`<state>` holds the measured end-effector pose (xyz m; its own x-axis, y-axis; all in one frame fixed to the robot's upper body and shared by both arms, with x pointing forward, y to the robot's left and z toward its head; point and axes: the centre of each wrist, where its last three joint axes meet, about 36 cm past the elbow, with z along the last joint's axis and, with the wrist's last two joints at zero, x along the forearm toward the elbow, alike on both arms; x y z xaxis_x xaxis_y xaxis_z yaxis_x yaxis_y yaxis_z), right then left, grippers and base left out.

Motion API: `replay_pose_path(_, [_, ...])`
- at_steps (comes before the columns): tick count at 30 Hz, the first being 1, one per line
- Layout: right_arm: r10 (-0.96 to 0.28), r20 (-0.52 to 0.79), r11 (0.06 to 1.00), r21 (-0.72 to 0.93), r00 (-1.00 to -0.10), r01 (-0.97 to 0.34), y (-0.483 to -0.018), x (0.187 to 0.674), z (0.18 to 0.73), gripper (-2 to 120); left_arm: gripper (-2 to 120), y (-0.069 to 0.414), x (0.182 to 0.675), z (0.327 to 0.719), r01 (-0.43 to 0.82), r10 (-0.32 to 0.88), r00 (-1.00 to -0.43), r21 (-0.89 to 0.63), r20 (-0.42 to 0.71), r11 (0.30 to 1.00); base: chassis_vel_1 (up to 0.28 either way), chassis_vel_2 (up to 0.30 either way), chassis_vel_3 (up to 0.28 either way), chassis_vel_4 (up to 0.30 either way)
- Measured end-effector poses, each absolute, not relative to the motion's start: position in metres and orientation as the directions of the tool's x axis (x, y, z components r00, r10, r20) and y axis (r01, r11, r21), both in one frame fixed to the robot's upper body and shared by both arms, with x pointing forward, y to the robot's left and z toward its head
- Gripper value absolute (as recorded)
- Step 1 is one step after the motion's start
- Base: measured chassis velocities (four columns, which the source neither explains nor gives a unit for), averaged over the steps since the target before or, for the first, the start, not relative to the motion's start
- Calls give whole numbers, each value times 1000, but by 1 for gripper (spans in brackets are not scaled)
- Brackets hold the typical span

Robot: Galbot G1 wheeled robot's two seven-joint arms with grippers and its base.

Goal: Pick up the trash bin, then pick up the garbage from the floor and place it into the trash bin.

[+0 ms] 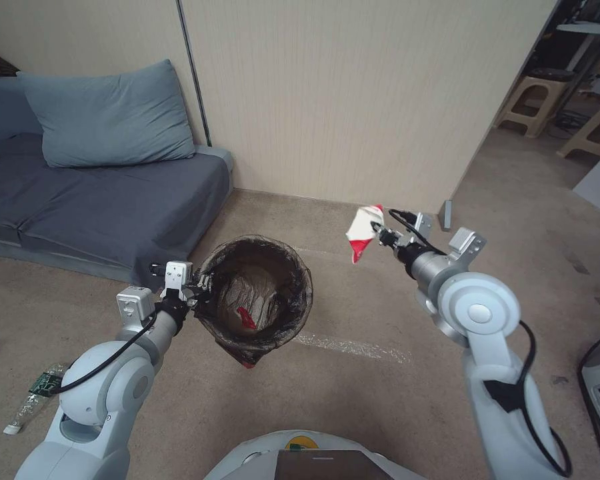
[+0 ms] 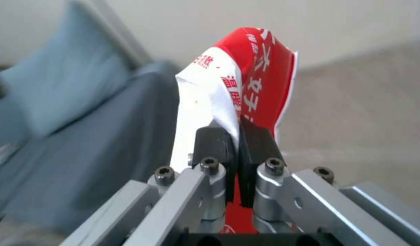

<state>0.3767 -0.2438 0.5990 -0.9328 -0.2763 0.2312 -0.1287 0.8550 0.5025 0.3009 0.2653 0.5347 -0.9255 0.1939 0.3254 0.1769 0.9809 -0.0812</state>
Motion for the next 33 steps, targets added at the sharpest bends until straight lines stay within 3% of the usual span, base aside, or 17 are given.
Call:
replay_pose_path(2, [-352,201,864,445,-914,-235,-241,373,610,0,5,265,302,533,174,192,-924,-83,330,981,0,0,0,0])
replay_pose_path(7, [-447,200,859,370,-872,-355,-229,375,618,0,5,265,303,528,167,186,-922,-86,339,982,0,0,0,0])
replay_pose_path(14, [-610,235,786,305,-757,-538,-181,385,620,0,5,268,307,521,149,170,-920,-87,354,985,0,0,0,0])
replay_pose_path(26, [-708,360,705,293,-608,-647,-118,388,582,0,5,272,310,517,138,158,-920,-83,359,987,0,0,0,0])
replay_pose_path(33, [-706,408,701,291,-579,-650,-101,390,560,0,5,273,311,518,135,155,-922,-78,355,988,0,0,0,0])
